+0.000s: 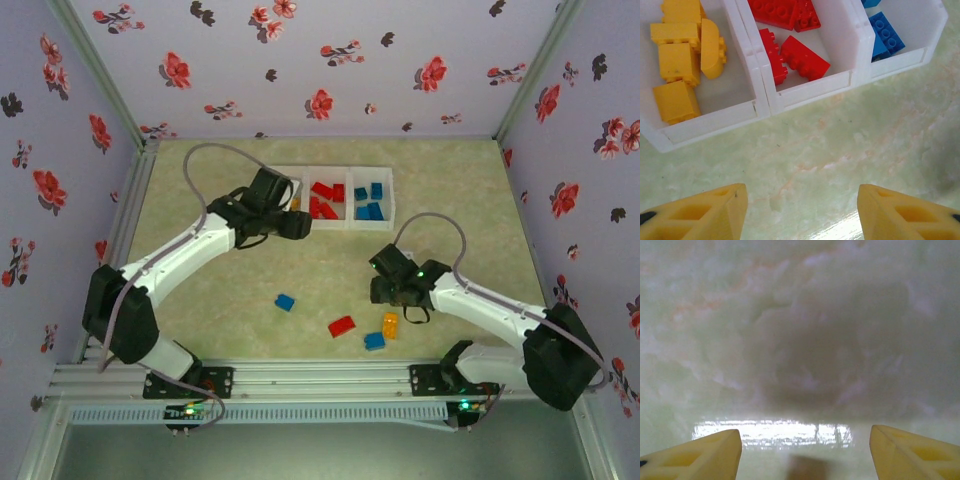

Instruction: Sort the legos into containers by color

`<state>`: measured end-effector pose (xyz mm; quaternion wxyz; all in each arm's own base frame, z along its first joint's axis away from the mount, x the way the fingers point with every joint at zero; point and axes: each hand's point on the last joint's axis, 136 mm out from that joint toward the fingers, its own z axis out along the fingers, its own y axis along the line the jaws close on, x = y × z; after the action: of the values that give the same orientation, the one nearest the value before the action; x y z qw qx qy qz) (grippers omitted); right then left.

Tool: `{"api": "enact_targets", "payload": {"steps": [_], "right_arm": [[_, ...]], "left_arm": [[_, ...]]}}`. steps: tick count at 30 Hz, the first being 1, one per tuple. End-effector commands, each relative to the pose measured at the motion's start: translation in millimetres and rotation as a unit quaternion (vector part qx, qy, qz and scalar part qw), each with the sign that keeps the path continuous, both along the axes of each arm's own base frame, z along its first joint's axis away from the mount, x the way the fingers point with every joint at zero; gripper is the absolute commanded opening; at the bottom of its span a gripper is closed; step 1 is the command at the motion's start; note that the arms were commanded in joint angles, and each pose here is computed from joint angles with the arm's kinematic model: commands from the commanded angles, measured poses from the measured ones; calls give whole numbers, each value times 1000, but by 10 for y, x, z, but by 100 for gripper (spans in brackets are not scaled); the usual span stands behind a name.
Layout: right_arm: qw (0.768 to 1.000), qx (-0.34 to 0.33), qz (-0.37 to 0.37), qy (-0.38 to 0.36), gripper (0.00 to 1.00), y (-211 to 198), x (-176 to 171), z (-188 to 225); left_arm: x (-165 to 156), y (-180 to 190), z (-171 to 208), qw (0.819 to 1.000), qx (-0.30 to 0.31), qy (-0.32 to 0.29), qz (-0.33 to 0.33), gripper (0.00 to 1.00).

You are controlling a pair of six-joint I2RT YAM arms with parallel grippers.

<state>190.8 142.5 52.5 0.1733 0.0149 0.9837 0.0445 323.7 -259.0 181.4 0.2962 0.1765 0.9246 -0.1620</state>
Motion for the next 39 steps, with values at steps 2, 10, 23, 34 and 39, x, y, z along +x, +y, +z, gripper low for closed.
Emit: {"api": "enact_targets", "payload": {"steps": [2,10,23,34,39], "right_arm": [[999,8,-42,20,69,-44,-222,-35],[998,4,-60,31,68,-99,-427,-92],[997,2,-58,40,60,-72,-555,-230],[998,9,-51,44,45,1,-536,-294],[998,12,-44,40,40,34,-515,-291]], "left_arm": [[-26,3,-21,1000,-1,-7,-8,61],[-16,-15,-40,1000,2,-5,-10,60],[-36,-41,-73,1000,6,-1,-15,60],[-37,-65,-53,1000,2,-3,-16,60],[-53,-56,-72,1000,5,-1,-15,60]]}}
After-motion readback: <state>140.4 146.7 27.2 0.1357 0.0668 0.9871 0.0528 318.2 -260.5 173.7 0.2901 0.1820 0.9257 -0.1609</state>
